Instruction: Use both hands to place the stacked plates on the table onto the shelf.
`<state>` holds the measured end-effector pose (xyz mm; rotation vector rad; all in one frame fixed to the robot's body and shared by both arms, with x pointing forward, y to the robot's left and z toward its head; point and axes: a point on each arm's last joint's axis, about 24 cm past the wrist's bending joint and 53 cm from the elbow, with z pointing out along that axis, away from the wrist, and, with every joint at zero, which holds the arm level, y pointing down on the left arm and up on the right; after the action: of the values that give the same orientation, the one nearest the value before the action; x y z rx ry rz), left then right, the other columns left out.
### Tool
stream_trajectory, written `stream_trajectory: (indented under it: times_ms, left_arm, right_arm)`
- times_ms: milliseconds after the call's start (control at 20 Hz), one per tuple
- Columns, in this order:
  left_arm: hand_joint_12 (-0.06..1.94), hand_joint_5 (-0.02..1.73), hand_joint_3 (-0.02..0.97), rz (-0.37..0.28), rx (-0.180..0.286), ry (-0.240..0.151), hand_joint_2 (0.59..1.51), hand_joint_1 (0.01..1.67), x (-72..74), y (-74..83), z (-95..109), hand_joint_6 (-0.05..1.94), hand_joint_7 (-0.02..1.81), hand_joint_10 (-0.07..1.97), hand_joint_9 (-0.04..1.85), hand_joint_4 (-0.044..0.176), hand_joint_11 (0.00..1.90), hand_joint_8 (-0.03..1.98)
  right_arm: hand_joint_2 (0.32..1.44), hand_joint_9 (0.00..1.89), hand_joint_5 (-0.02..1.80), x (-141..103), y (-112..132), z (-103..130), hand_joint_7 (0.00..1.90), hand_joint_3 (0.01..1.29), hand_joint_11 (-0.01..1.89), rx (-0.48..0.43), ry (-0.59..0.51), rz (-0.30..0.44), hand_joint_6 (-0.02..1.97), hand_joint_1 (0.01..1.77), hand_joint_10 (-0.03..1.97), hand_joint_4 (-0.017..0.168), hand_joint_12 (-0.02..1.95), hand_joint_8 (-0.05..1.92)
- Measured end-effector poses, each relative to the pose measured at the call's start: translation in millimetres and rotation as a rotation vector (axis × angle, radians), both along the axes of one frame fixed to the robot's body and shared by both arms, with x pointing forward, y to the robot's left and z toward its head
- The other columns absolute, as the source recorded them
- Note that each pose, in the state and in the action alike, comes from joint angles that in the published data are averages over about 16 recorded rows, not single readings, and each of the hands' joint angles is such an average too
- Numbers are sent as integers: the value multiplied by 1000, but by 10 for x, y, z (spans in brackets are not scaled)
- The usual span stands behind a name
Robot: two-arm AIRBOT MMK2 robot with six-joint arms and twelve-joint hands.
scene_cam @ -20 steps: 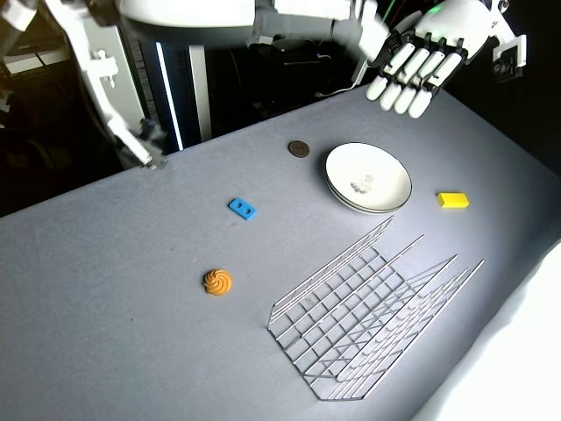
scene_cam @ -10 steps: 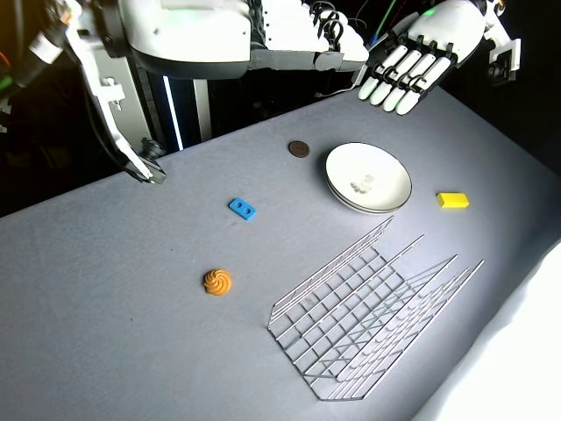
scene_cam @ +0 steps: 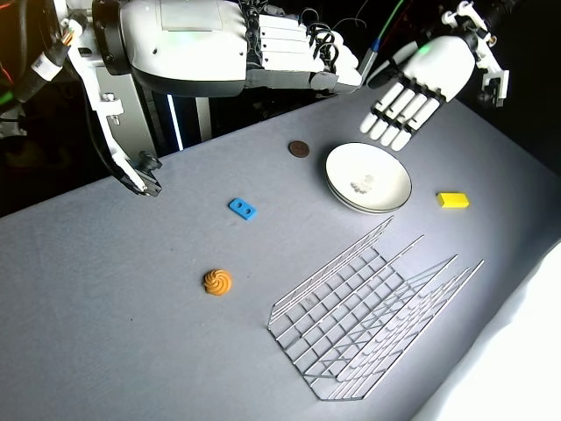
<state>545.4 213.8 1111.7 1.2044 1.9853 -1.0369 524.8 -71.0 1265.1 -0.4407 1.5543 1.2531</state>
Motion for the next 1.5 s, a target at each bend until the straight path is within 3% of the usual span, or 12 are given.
stream_trajectory:
  times_ms: [650,1050,1500]
  left_arm:
    - [-8,21,25,65,116,68,1117,17,32,424,-612,14,19,9,14,4,13,18]
    - [-8,21,16,78,150,83,1118,16,19,524,-786,14,18,10,18,3,14,18]
    - [-8,21,14,89,174,91,1118,15,22,569,-897,13,15,10,21,2,13,17]
  right_arm:
    - [1163,65,88,6,-40,-40,80,12,21,14,25,-10,-7,236,13,-1,168,20]
    - [1172,80,103,-23,26,-222,97,12,21,-39,0,-5,-6,244,13,-4,176,20]
    - [1172,78,113,-18,257,-536,107,12,21,-133,-56,-1,-6,266,13,1,156,20]
